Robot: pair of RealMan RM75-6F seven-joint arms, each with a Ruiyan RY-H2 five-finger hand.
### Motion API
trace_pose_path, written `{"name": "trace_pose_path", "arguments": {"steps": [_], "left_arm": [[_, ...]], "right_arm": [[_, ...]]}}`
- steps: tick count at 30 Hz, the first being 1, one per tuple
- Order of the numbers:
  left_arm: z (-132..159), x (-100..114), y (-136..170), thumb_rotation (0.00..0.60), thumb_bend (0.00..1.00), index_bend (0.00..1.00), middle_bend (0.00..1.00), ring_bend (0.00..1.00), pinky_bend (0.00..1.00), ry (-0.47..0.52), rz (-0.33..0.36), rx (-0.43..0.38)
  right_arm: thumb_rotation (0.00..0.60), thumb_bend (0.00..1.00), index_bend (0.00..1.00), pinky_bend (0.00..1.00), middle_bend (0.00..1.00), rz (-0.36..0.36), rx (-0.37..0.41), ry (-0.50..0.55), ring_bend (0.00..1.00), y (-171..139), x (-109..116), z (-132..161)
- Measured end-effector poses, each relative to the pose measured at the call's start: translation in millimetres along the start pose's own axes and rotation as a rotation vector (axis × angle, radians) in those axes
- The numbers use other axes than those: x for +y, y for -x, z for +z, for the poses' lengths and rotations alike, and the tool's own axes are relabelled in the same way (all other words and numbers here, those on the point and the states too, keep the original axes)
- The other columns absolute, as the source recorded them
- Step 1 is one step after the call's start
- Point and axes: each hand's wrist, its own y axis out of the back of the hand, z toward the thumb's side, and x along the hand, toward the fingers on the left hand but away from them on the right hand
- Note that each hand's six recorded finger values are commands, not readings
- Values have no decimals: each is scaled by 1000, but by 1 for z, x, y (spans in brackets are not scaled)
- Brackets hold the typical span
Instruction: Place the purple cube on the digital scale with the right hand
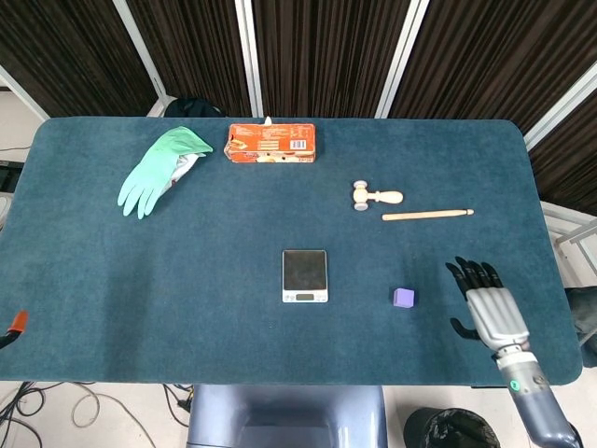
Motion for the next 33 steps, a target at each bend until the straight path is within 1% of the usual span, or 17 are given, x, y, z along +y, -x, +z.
{"name": "trace_pose_path", "arguments": {"steps": [4,11,18,20,23,25,33], "left_arm": [[1,-1,0,600,263,102,0,0,0,-2,-6,-4],[-1,0,-1,600,263,102,0,0,0,1,-4,7],[-2,-1,-2,600,263,102,0,0,0,2,-9,9],[-2,-1,-2,600,264,102,0,0,0,3,-11,10],[-3,-1,-2,600,263,102,0,0,0,4,-10,11],[-3,0,-2,600,263,102,0,0,0,5,-9,13],[-4,-1,-2,600,263,102,0,0,0,4,-17,20]], "right_arm": [[600,370,6,0,0,36,-11,3,0,14,-5,9],[600,370,65,0,0,105,-45,9,0,34,-22,25],[600,369,92,0,0,139,-48,25,0,36,-36,41],[600,370,116,0,0,143,-45,31,0,36,-39,45],[600,370,188,0,0,140,-43,46,0,38,-44,51],[600,370,218,0,0,133,-46,52,0,40,-46,54],[600,369,253,0,0,116,-91,79,0,47,-55,55]]}}
